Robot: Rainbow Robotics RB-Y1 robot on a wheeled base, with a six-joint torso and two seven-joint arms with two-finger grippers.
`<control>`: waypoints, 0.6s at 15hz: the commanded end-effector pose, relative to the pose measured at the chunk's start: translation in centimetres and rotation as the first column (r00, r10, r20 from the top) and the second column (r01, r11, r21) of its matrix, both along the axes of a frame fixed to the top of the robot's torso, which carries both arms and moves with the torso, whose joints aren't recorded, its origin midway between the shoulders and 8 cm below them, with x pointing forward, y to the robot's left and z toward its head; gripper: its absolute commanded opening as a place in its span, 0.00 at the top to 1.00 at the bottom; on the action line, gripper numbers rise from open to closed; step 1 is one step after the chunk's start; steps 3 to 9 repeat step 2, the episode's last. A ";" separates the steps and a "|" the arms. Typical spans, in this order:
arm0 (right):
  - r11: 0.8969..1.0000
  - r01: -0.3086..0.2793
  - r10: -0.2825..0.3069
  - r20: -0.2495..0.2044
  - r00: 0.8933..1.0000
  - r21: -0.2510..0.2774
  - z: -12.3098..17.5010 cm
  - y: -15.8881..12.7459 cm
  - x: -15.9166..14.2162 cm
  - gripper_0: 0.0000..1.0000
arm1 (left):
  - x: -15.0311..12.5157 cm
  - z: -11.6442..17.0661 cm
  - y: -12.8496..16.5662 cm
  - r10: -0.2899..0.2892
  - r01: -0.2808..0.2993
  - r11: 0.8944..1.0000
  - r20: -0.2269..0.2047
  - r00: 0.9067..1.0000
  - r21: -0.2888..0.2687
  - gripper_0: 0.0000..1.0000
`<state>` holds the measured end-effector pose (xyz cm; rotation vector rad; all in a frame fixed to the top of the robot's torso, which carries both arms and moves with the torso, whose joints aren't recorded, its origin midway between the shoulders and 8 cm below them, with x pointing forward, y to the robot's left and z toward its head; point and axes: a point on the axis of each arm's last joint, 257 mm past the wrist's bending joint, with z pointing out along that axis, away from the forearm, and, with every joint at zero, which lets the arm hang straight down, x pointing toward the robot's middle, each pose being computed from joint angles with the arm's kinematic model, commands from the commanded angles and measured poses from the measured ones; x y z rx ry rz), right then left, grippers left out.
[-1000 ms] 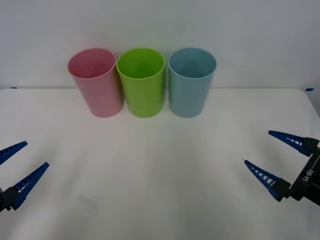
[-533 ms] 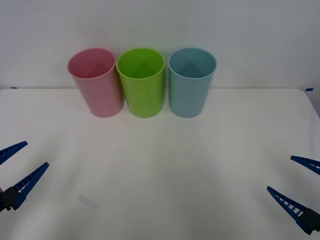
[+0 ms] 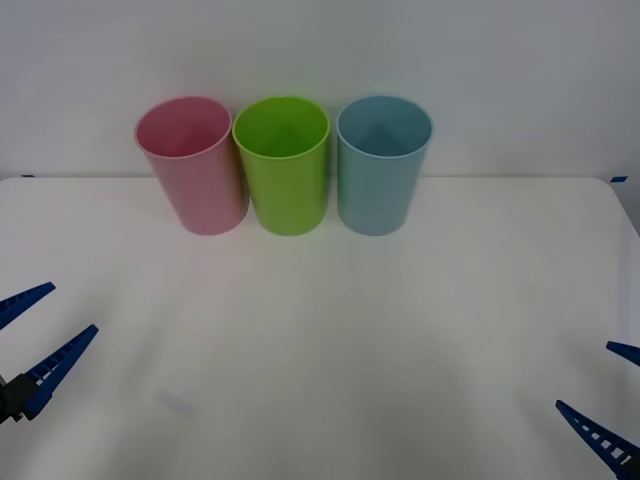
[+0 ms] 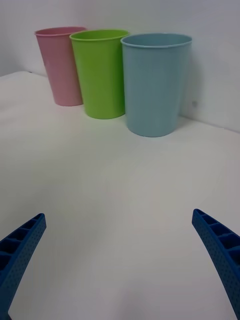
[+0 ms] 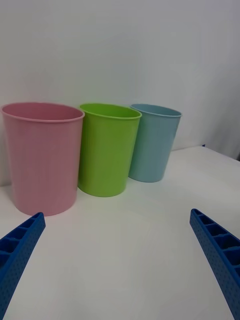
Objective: Grasp the object on the table and drop it into the matching bin: aluminum can to the light blue bin, PET bottle to the pink bin.
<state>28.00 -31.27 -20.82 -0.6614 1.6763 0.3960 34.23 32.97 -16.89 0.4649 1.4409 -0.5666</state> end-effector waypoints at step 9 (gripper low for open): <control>1.000 -0.004 0.004 -0.005 1.000 0.003 -0.2 0.2 -0.1 0.00 | 0.0 0.0 0.0 0.000 0.000 1.000 0.000 1.000 0.000 0.00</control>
